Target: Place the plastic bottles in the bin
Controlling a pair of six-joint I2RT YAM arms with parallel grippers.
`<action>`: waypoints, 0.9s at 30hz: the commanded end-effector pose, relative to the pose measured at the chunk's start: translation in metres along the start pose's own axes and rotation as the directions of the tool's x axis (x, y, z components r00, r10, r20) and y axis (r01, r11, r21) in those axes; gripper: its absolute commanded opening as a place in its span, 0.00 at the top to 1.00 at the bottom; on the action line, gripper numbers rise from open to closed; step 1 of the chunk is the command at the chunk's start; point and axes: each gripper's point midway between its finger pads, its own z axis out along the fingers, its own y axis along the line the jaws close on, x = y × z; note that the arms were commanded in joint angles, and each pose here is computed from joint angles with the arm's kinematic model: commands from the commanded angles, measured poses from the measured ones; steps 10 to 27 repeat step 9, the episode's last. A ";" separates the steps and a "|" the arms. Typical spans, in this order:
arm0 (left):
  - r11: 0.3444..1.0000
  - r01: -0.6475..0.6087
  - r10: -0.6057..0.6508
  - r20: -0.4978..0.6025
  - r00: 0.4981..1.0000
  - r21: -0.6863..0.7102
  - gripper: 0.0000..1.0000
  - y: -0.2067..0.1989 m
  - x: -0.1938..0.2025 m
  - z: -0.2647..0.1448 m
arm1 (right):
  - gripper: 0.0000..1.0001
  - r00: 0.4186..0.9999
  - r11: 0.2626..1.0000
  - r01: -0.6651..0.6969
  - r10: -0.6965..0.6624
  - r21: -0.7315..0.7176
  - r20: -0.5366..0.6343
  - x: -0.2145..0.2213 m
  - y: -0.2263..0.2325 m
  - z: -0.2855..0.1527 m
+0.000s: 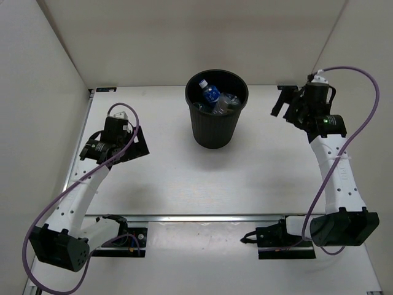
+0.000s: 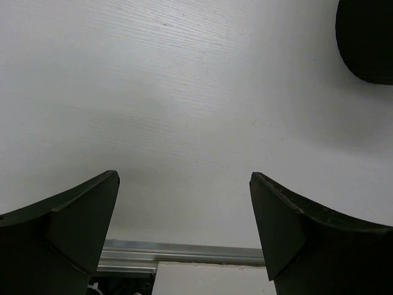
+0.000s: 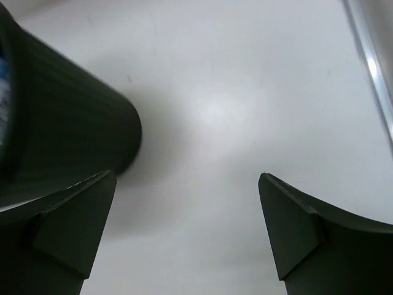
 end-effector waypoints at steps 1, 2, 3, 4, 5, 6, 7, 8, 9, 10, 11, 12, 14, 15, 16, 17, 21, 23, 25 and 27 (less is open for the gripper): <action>0.999 0.003 -0.001 0.043 0.999 -0.041 0.02 0.009 -0.015 -0.013 | 0.01 0.979 0.996 -0.012 0.029 0.084 -0.203 0.054 -0.031 -0.027; 0.999 0.006 -0.004 0.054 0.999 -0.039 0.01 0.009 -0.016 -0.016 | 0.00 0.974 0.994 -0.009 0.033 0.106 -0.226 0.065 -0.043 -0.027; 0.999 0.013 -0.009 0.073 0.997 -0.048 0.01 0.012 -0.018 -0.018 | 0.01 0.976 0.993 -0.011 0.037 0.119 -0.215 0.069 -0.052 -0.030; 0.998 0.017 -0.013 0.073 0.997 -0.054 0.02 0.013 -0.018 -0.018 | 0.01 0.979 0.991 -0.019 0.045 0.130 -0.197 0.068 -0.056 -0.036; 0.998 0.024 -0.019 0.081 0.997 -0.059 0.02 0.015 -0.018 -0.019 | 0.01 0.977 0.991 -0.026 0.053 0.131 -0.204 0.073 -0.062 -0.038; 0.997 0.029 -0.023 0.083 0.996 -0.065 0.01 0.017 -0.017 -0.020 | 0.01 0.978 0.988 -0.033 0.064 0.154 -0.200 0.073 -0.071 -0.041; 0.998 0.027 -0.021 0.096 0.995 -0.059 0.01 0.016 -0.019 -0.024 | 0.01 0.976 0.985 -0.037 0.071 0.168 -0.204 0.075 -0.076 -0.044; 0.998 0.023 -0.018 0.082 0.996 -0.062 0.01 0.017 -0.017 -0.022 | 0.01 0.976 0.985 -0.033 0.069 0.171 -0.207 0.076 -0.076 -0.046; 0.997 0.028 -0.022 0.085 0.996 -0.068 0.01 0.019 -0.017 -0.022 | 0.00 0.977 0.981 -0.022 0.062 0.192 -0.206 0.077 -0.080 -0.045; 0.997 0.028 -0.022 0.085 0.996 -0.068 0.01 0.019 -0.017 -0.022 | 0.00 0.977 0.981 -0.022 0.062 0.192 -0.206 0.077 -0.080 -0.045; 0.997 0.028 -0.022 0.085 0.996 -0.068 0.01 0.019 -0.017 -0.022 | 0.00 0.977 0.981 -0.022 0.062 0.192 -0.206 0.077 -0.080 -0.045; 0.997 0.028 -0.022 0.085 0.996 -0.068 0.01 0.019 -0.017 -0.022 | 0.00 0.977 0.981 -0.022 0.062 0.192 -0.206 0.077 -0.080 -0.045; 0.997 0.028 -0.022 0.085 0.996 -0.068 0.01 0.019 -0.017 -0.022 | 0.00 0.977 0.981 -0.022 0.062 0.192 -0.206 0.077 -0.080 -0.045; 0.997 0.028 -0.022 0.085 0.996 -0.068 0.01 0.019 -0.017 -0.022 | 0.00 0.977 0.981 -0.022 0.062 0.192 -0.206 0.077 -0.080 -0.045; 0.997 0.028 -0.022 0.085 0.996 -0.068 0.01 0.019 -0.017 -0.022 | 0.00 0.977 0.981 -0.022 0.062 0.192 -0.206 0.077 -0.080 -0.045; 0.997 0.028 -0.022 0.085 0.996 -0.068 0.01 0.019 -0.017 -0.022 | 0.00 0.977 0.981 -0.022 0.062 0.192 -0.206 0.077 -0.080 -0.045; 0.997 0.028 -0.022 0.085 0.996 -0.068 0.01 0.019 -0.017 -0.022 | 0.00 0.977 0.981 -0.022 0.062 0.192 -0.206 0.077 -0.080 -0.045; 0.997 0.028 -0.022 0.085 0.996 -0.068 0.01 0.019 -0.017 -0.022 | 0.00 0.977 0.981 -0.022 0.062 0.192 -0.206 0.077 -0.080 -0.045; 0.997 0.028 -0.022 0.085 0.996 -0.068 0.01 0.019 -0.017 -0.022 | 0.00 0.977 0.981 -0.022 0.062 0.192 -0.206 0.077 -0.080 -0.045; 0.997 0.028 -0.022 0.085 0.996 -0.068 0.01 0.019 -0.017 -0.022 | 0.00 0.977 0.981 -0.022 0.062 0.192 -0.206 0.077 -0.080 -0.045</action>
